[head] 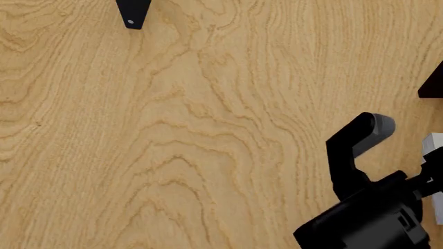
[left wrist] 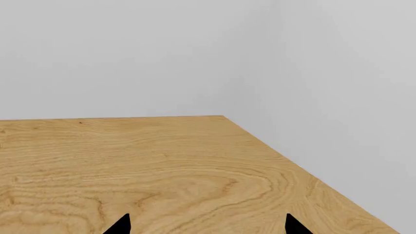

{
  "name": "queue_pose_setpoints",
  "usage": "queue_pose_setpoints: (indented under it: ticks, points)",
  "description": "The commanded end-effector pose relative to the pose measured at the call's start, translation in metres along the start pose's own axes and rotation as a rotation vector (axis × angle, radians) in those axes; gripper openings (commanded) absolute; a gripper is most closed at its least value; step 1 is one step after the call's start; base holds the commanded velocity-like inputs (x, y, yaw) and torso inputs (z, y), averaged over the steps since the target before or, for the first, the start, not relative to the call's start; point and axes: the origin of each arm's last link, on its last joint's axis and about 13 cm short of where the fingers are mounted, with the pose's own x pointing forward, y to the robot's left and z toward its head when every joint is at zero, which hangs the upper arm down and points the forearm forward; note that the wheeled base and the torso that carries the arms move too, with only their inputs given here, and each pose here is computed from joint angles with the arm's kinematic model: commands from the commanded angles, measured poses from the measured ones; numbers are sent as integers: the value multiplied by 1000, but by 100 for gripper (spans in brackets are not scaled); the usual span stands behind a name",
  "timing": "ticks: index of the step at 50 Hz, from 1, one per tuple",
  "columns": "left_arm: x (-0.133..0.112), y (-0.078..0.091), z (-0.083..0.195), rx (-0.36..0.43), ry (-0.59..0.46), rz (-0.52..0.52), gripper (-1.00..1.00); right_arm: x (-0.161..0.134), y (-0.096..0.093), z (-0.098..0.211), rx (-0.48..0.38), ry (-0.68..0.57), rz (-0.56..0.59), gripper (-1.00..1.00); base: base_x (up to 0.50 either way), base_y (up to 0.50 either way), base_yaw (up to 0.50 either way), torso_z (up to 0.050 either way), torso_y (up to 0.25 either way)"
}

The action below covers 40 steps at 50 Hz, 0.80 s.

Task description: Pick up the book on the right and place it on the cabinet shelf.

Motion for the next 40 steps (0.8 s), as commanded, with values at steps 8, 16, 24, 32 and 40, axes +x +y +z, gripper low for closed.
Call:
queue_pose_setpoints:
  ticks: [8,16,24,32,40]
  points:
    - [0,1,0,-8,3,2,100,-10,6,3,8,-111,129,100,0,0,0,0,0]
    - [0,0,0,-7,3,2,100,-13,3,6,23,-134,136,100,0,0,0,0,0]
    - [0,0,0,-9,2,-1,100,-12,3,9,41,-146,131,100,0,0,0,0,0]
    - [0,0,0,-4,1,-2,100,-7,7,13,80,-156,141,100,0,0,0,0,0]
    - [0,0,0,-3,1,-3,100,-7,6,15,130,-172,165,100,0,0,0,0,0]
